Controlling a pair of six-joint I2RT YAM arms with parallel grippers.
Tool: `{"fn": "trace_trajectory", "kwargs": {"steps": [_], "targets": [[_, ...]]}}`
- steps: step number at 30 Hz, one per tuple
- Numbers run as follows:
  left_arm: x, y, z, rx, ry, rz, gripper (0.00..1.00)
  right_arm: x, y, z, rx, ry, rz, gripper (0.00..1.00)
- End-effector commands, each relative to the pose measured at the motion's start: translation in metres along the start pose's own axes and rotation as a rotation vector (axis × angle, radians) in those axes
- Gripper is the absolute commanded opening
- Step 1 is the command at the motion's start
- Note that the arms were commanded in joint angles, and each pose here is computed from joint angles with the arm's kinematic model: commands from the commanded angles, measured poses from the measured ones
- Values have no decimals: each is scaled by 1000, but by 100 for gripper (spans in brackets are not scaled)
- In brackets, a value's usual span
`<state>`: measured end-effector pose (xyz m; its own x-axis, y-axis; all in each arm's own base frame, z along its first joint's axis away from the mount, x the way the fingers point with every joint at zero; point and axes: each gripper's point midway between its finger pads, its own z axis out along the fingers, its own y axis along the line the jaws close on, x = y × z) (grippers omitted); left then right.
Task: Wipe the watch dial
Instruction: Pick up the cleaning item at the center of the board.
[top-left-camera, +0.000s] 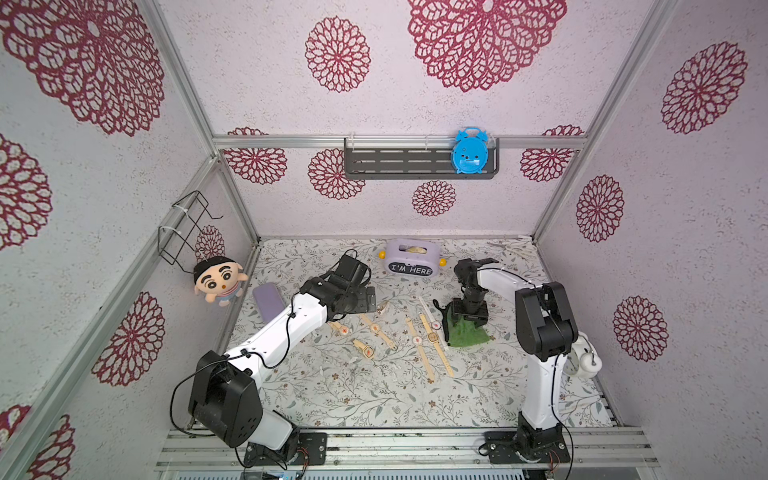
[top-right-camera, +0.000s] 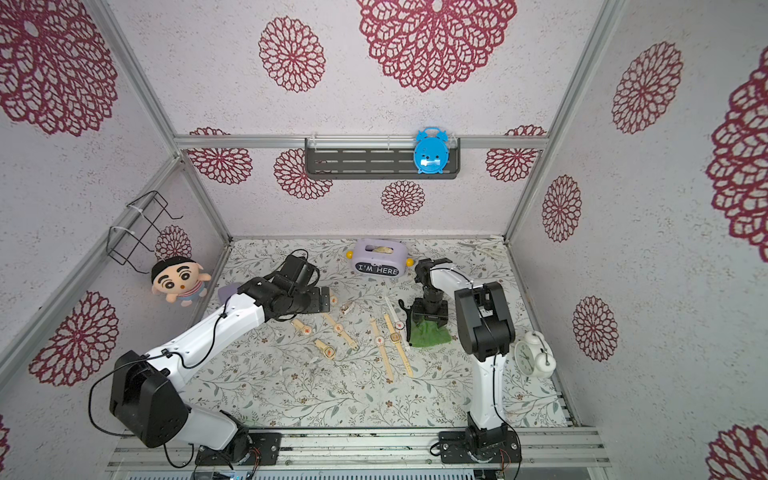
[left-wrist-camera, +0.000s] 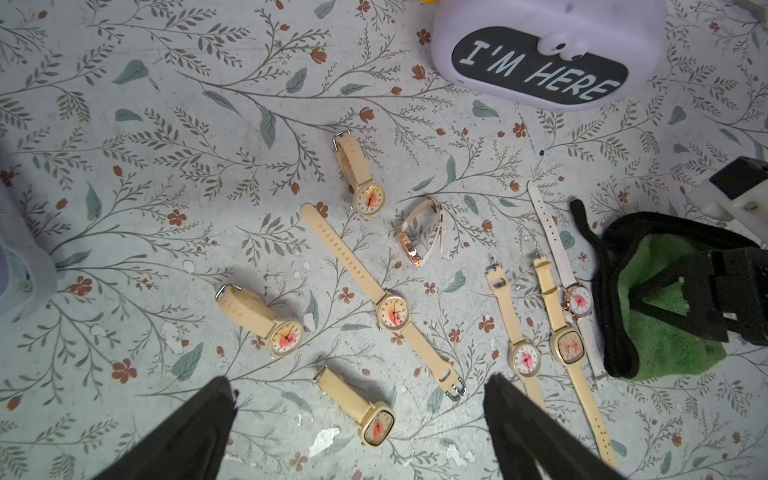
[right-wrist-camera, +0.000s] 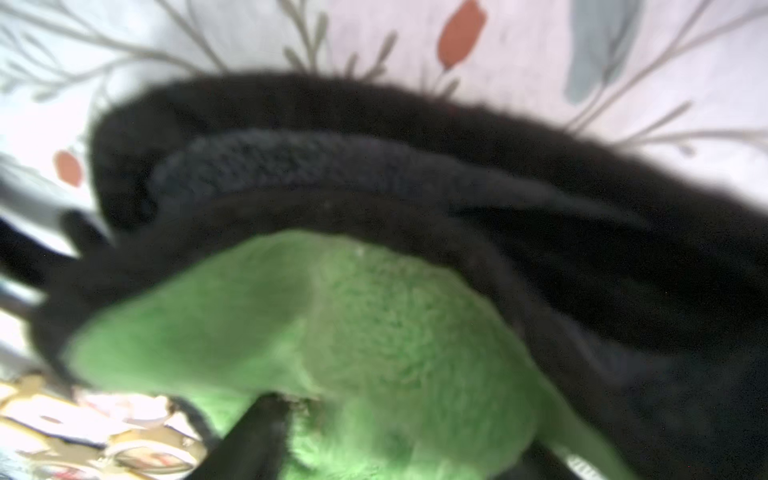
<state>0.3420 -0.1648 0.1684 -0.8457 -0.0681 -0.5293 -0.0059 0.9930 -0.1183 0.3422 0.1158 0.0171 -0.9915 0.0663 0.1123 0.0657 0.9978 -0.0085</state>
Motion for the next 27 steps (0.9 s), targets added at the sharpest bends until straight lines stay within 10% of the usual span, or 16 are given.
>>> {"fn": "trace_trajectory", "kwargs": {"steps": [1,8,27], "targets": [[-3,2,-11,-9,-36,-6,97,20,3,64,21,141,-16,43],[4,5,-11,-12,-17,-13,97,16,2,61,24,115,-19,0],[40,24,24,-106,146,-365,97,-4,-4,-98,-30,-339,-51,0]]}}
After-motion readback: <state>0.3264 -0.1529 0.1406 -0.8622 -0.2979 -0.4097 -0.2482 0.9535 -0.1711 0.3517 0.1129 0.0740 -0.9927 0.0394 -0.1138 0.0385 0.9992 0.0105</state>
